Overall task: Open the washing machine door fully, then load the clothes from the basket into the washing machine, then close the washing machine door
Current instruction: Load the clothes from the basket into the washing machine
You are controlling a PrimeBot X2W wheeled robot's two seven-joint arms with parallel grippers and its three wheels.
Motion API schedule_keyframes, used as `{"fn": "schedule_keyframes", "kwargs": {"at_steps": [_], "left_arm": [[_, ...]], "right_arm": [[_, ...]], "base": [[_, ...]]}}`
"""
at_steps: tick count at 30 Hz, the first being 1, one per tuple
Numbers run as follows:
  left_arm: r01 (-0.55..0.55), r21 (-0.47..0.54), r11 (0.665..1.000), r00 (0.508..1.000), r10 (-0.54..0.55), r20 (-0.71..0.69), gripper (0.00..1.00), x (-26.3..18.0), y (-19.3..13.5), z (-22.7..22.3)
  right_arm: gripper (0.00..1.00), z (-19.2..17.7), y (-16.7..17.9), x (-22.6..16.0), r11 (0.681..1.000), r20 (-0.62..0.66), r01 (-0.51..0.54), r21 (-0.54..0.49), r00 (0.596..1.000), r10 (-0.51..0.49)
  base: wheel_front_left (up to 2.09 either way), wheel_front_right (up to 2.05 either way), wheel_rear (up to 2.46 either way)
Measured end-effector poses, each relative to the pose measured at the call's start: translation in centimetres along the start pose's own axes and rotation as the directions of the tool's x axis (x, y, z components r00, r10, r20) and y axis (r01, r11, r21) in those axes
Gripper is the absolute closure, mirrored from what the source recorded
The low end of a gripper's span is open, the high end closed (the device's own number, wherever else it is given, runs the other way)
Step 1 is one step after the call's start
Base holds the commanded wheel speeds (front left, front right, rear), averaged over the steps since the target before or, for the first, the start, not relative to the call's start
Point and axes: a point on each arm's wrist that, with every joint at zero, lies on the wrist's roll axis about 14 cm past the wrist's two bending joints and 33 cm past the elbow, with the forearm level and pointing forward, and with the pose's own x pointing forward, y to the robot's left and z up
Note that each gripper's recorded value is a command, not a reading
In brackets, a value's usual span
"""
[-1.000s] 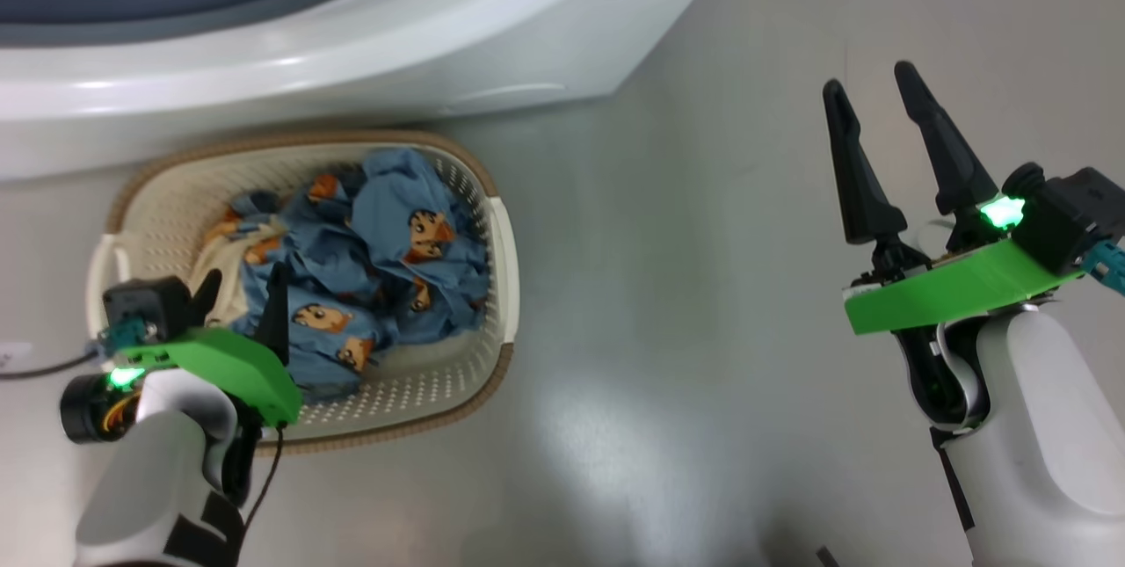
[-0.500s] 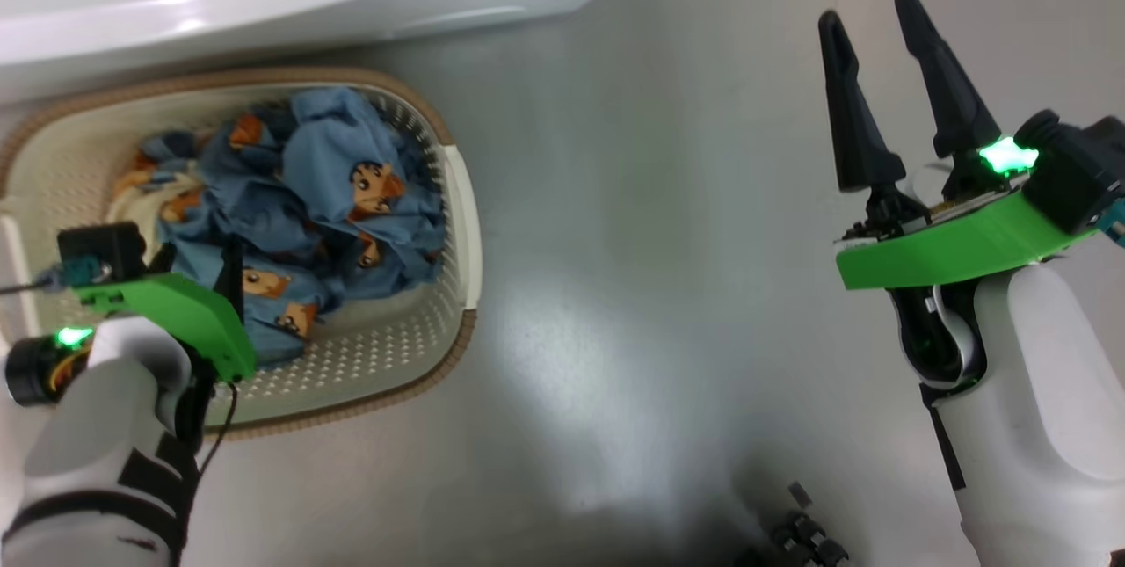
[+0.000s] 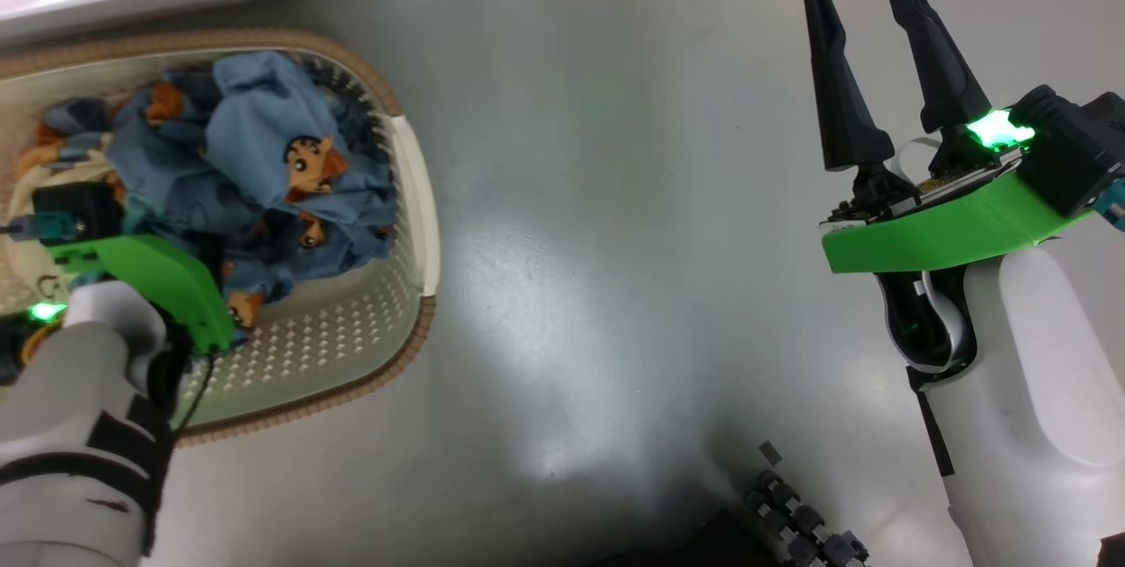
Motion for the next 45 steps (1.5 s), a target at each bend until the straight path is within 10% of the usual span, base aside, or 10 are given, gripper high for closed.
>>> {"fn": "schedule_keyframes", "kwargs": {"at_steps": [9, 12, 45], "left_arm": [[-0.006, 0.012, 1.0, 1.0, 0.006, -0.007, 0.0, 1.0, 0.2, 0.9], [-0.006, 0.007, 1.0, 1.0, 0.006, -0.019, 1.0, 0.8, 0.2, 0.7], [0.082, 0.06, 0.995, 0.95, -0.097, 0.298, 1.0, -8.8, -4.5, 6.3]], "right_arm": [[0.0, -0.1, -1.0, -0.3, 1.0, -0.005, 0.024, -0.013, 1.0, -0.024], [0.0, 0.0, -0.9, -0.2, 1.0, -0.002, 0.022, -0.012, 1.0, -0.022], [0.0, 9.1, 1.4, -2.5, 1.0, 0.166, -0.022, -0.002, 0.986, 0.022]], "base": [[0.0, 0.0, 0.0], [0.0, 0.0, 0.0], [0.0, 0.0, 0.0]]}}
